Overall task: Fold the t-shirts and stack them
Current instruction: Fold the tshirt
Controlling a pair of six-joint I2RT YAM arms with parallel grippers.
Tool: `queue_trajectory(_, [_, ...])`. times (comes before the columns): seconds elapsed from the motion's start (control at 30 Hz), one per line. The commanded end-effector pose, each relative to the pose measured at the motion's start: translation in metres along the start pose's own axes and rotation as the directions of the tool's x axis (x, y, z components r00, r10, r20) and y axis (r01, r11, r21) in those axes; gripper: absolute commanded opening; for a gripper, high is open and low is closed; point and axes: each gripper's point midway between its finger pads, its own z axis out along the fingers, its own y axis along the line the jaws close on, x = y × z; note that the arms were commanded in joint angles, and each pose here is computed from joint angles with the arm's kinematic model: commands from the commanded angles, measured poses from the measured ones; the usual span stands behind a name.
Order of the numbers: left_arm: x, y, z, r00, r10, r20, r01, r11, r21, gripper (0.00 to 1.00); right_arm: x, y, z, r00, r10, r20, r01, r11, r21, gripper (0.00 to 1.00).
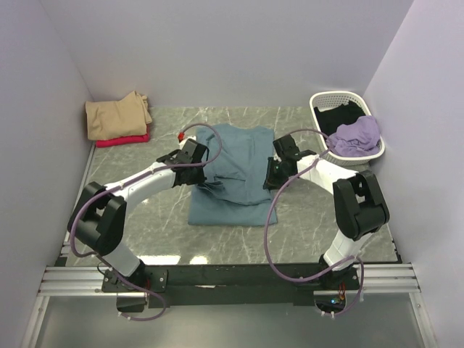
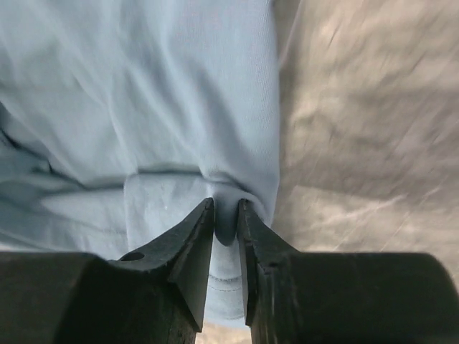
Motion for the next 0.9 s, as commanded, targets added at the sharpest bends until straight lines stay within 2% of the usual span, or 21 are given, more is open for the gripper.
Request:
queue_trajectory(0.0, [-0.059,-0.012,-0.007,0.983,0.013,0.181,-0.016,1.0,0.018,0.25,-0.069,0.011,-0.018,0.975,-0.019,0.22,0.019,1.0,0.004,0.24])
queue_trajectory(0.07, [-0.067,-0.01,-0.006,0.979,0.012,0.204,-0.015,1.0,0.01,0.23,-0.083,0.014,-0.023,0.966,-0.012,0.257,0.012,1.0,0.001,0.17])
queue_trajectory(0.2, [-0.087,-0.013,-0.001,0.974,0.013,0.228,-0.021,0.999,0.034,0.13,-0.107,0.018,-0.029,0.956,0.01,0.292,-0.001,0.999,-0.033,0.16])
queue_trajectory(0.23, [-0.091,-0.013,0.001,0.973,0.014,0.231,-0.022,0.999,0.03,0.12,-0.108,0.017,-0.023,0.962,0.014,0.271,-0.005,0.999,-0.036,0.19])
queue_trajectory(0.3, [-0.1,-0.01,0.007,0.973,0.028,0.229,-0.029,1.0,0.004,0.1,-0.114,0.022,-0.026,0.966,0.005,0.258,0.004,0.999,-0.037,0.31])
queue_trajectory(0.33, [-0.099,-0.007,0.007,0.976,0.039,0.214,-0.038,0.999,-0.006,0.1,-0.114,0.026,-0.028,0.969,-0.007,0.248,0.022,0.998,-0.057,0.31])
queue_trajectory(0.37, [-0.1,-0.009,0.003,0.976,0.063,0.209,-0.065,0.998,0.004,0.1,-0.109,0.031,-0.032,0.974,-0.015,0.225,0.035,0.996,-0.088,0.31])
queue_trajectory(0.43, [-0.097,-0.024,-0.008,0.979,0.087,0.184,-0.106,0.99,0.094,0.12,-0.101,0.043,-0.052,0.97,-0.027,0.243,0.068,0.985,-0.161,0.4])
queue_trajectory(0.47, [-0.097,-0.027,-0.018,0.98,0.092,0.179,-0.115,0.986,0.124,0.13,-0.084,0.048,-0.052,0.98,-0.035,0.197,0.078,0.973,-0.215,0.44])
queue_trajectory(0.67, [-0.06,-0.039,-0.055,0.989,0.108,0.101,-0.134,0.943,0.304,0.16,-0.031,0.031,-0.073,0.992,-0.057,0.11,0.079,0.976,-0.203,0.48])
queue_trajectory(0.73, [-0.044,-0.034,-0.057,0.991,0.112,0.073,-0.13,0.939,0.32,0.18,-0.023,0.027,-0.081,0.991,-0.066,0.112,0.086,0.978,-0.19,0.53])
queue_trajectory(0.87, [-0.028,-0.027,-0.065,0.993,0.108,0.041,-0.115,0.935,0.335,0.18,0.005,0.01,-0.081,0.997,-0.065,0.043,0.071,0.985,-0.156,0.54])
